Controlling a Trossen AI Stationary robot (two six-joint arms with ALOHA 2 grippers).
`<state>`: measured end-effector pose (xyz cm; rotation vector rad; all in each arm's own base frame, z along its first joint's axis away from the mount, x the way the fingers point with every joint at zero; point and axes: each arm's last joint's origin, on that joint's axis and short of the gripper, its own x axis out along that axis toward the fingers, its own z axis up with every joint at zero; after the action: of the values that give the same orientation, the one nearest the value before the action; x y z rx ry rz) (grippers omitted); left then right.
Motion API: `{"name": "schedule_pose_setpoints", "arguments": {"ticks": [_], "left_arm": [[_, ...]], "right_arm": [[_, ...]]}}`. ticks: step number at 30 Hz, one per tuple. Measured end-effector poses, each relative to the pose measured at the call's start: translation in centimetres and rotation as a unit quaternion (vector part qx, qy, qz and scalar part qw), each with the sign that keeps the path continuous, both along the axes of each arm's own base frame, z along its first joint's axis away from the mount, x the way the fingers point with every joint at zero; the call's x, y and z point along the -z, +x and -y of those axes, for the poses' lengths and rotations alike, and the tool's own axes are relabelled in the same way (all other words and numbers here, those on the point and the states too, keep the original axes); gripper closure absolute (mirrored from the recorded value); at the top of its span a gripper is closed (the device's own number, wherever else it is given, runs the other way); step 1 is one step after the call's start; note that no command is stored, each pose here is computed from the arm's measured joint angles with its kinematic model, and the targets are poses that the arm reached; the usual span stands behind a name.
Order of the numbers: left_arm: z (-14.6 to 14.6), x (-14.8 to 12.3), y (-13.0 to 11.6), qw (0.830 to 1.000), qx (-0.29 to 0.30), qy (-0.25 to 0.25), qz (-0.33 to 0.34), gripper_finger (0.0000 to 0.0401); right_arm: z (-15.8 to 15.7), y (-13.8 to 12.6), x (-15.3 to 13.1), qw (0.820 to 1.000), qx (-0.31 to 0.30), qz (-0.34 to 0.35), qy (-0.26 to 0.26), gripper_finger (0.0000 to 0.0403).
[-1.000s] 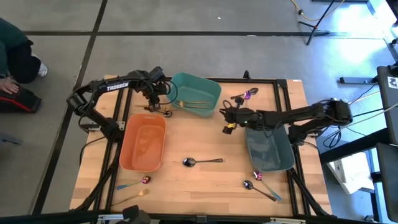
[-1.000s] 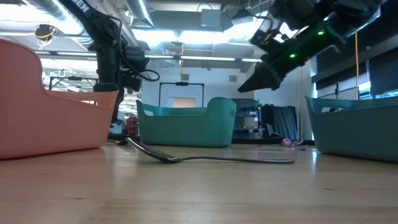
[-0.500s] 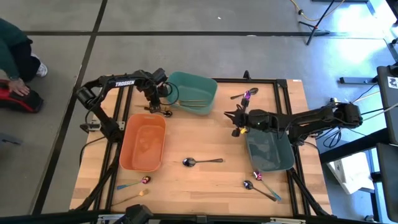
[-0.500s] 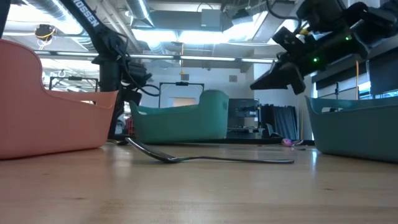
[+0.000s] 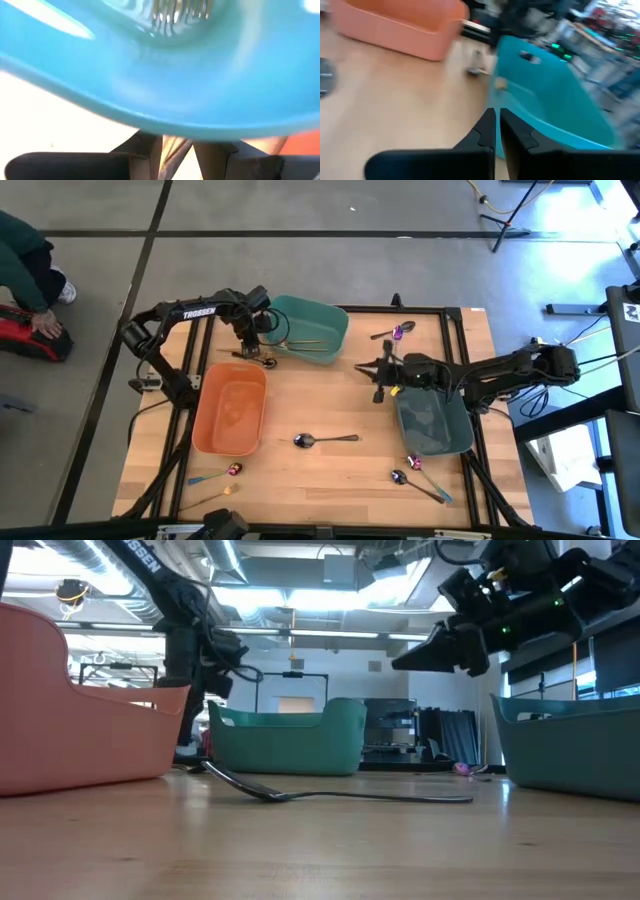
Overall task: Sort silverware by color (type)
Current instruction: Adjust the green bin, then put the gold fork into the green bin
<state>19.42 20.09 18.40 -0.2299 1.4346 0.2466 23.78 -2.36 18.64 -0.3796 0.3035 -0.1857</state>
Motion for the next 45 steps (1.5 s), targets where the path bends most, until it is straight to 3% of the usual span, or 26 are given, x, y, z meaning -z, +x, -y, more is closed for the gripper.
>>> {"name": "schedule_pose_setpoints", "arguments": {"ticks": [8, 17, 22, 25, 38, 45], "left_arm": [[0.8, -2.5, -1.3, 0.999, -0.032, 0.005, 0.010, 0.0305], [1.2, -0.5, -2.8, 0.998, -0.049, -0.022, -0.014, 0.0305], [1.4, 0.5, -3.2, 0.999, -0.035, -0.017, -0.027, 0.0305], [1.3, 0.7, -3.3, 0.999, -0.036, -0.007, -0.033, 0.0305], [1.4, -0.4, -2.5, 0.999, -0.039, 0.001, -0.036, 0.0305], [0.9, -1.3, -2.3, 0.996, -0.039, 0.052, -0.066, 0.0305]], "right_arm": [[1.6, 4.4, 1.8, 0.999, 0.010, -0.026, 0.026, 0.0384], [4.0, 10.2, 4.4, 0.996, -0.006, -0.052, 0.071, 0.0384], [5.9, 10.1, 4.7, 0.993, 0.095, -0.065, 0.034, 0.0384], [7.1, 9.6, 4.4, 0.990, 0.118, -0.068, 0.031, 0.0384], [7.8, 8.8, 3.0, 0.990, 0.113, -0.075, 0.030, 0.0384], [7.7, 8.8, 3.1, 0.990, 0.106, -0.084, 0.034, 0.0384]]}}
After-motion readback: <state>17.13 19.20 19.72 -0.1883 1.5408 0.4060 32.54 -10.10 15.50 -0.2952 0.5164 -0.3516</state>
